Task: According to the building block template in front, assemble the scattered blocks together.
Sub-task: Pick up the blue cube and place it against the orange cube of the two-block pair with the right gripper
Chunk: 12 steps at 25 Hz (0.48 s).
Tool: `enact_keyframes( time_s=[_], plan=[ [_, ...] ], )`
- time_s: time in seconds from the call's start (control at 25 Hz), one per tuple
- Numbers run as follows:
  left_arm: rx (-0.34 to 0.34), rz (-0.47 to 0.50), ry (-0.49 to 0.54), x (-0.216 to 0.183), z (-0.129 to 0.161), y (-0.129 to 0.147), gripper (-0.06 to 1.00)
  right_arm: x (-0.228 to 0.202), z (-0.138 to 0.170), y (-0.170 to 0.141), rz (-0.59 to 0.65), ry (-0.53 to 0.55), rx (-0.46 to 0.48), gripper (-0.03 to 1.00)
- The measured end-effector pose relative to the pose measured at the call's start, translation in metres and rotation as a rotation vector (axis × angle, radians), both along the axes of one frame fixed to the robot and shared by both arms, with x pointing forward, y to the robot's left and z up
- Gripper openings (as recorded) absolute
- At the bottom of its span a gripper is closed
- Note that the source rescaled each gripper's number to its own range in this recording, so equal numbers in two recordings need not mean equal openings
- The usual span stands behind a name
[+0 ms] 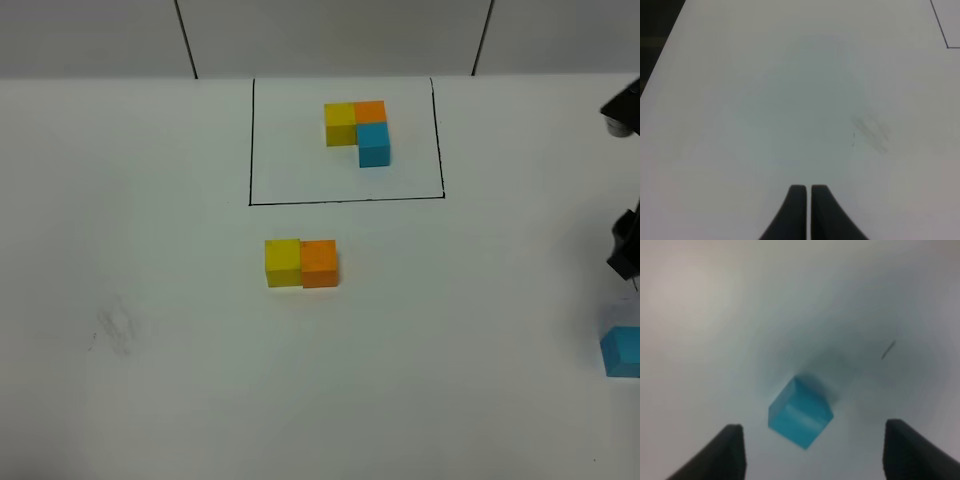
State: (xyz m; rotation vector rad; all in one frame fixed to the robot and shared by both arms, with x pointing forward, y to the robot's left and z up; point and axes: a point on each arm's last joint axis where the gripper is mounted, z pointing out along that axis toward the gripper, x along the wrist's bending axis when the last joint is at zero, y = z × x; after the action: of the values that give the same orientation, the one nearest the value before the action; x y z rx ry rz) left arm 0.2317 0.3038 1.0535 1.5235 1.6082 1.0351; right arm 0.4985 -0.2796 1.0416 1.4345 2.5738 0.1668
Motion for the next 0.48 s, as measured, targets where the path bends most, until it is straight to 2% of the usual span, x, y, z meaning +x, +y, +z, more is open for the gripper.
enact_keyframes(
  time_s=[0.12, 0.28, 0.48],
  plan=[
    [0.000, 0.000, 0.000, 0.000, 0.000, 0.000, 0.00, -0.027, -0.007, -0.015, -0.116, -0.001, -0.015, 0.60],
    [0.000, 0.000, 0.000, 0.000, 0.000, 0.000, 0.00, -0.059, -0.013, -0.024, -0.236, -0.075, -0.039, 0.60],
    [0.000, 0.000, 0.000, 0.000, 0.000, 0.000, 0.00, -0.079, -0.033, -0.025, -0.380, -0.130, 0.003, 0.60]
  ],
)
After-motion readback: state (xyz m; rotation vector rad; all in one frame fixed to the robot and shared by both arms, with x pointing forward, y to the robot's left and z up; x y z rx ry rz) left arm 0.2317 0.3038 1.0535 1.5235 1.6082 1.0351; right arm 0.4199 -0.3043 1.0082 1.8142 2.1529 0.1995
